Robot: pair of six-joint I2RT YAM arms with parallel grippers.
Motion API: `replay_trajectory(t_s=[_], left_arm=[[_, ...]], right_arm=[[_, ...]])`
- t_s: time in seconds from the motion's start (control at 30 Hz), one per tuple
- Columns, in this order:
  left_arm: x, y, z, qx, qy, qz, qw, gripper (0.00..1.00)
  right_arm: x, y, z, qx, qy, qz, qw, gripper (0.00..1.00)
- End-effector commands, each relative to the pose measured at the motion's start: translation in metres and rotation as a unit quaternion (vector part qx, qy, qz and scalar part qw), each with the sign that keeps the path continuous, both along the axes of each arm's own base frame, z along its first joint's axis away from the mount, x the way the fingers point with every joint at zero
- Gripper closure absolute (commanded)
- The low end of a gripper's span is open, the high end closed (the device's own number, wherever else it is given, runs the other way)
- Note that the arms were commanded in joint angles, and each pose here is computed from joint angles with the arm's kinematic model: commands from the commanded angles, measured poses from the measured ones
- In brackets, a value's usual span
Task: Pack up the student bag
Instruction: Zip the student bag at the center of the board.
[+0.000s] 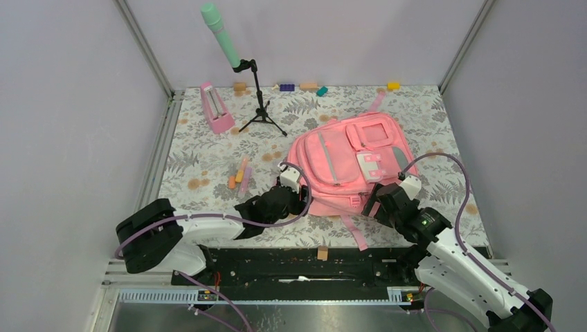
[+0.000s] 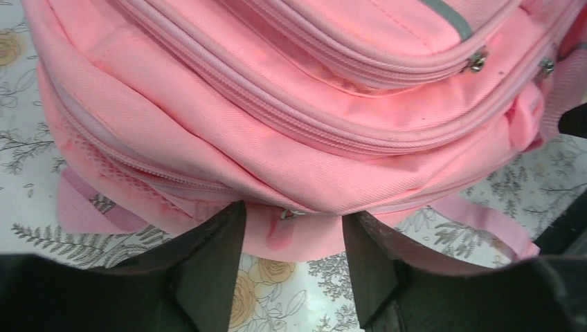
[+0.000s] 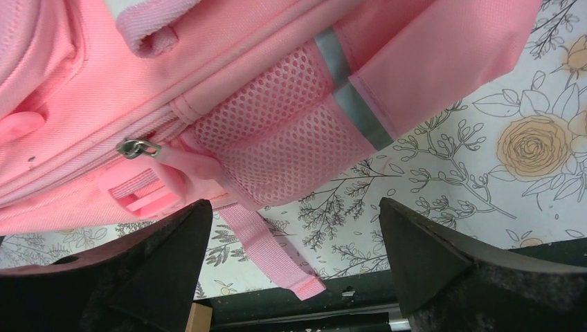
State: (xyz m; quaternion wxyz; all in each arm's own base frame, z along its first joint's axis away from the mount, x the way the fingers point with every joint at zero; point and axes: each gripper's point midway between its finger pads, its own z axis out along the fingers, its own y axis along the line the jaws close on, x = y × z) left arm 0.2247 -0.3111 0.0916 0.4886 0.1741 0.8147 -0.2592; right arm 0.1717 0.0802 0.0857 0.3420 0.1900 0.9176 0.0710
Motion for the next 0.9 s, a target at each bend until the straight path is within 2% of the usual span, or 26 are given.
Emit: replay_trajectory(t_s=[0.0, 0.07, 0.13, 0.43, 0.53, 0.6, 0.7, 0.77, 0.87], left_arm=[[0.011, -0.001, 0.011, -0.001, -0.020, 0.026, 0.999, 0.51], [0.012, -0.001, 0.007, 0.004, -0.016, 0.030, 0.999, 0.58], [0.011, -0.001, 0.002, 0.008, -0.009, 0.030, 0.999, 0.60], [0.001, -0.014, -0.007, -0.010, 0.002, -0.010, 1.000, 0.59], [-0.002, -0.021, -0.008, -0.031, 0.009, -0.018, 0.999, 0.69], [-0.002, -0.023, -0.010, -0.034, 0.016, -0.016, 0.999, 0.84], [-0.001, -0.021, -0.010, -0.040, 0.018, -0.007, 0.999, 0.99], [0.002, -0.016, -0.005, -0.046, 0.013, 0.010, 0.999, 1.00], [0.002, -0.008, 0.005, -0.061, 0.004, 0.021, 0.998, 1.00]], right_arm=[[0.004, 0.004, -0.002, 0.028, -0.012, -0.022, 0.999, 0.04], [0.004, 0.007, -0.004, 0.040, -0.015, -0.022, 0.999, 0.04], [0.005, 0.011, -0.005, 0.052, -0.017, -0.021, 0.998, 0.04], [0.007, 0.017, -0.007, 0.059, -0.012, -0.016, 0.998, 0.04], [0.009, 0.020, -0.010, 0.067, -0.016, -0.016, 0.997, 0.06], [0.010, 0.022, -0.012, 0.071, -0.017, -0.014, 0.997, 0.07], [0.012, 0.024, -0.018, 0.074, -0.016, -0.013, 0.997, 0.07], [0.013, 0.024, -0.024, 0.073, -0.014, -0.019, 0.997, 0.08], [0.017, 0.027, -0.033, 0.083, -0.018, -0.029, 0.996, 0.24]])
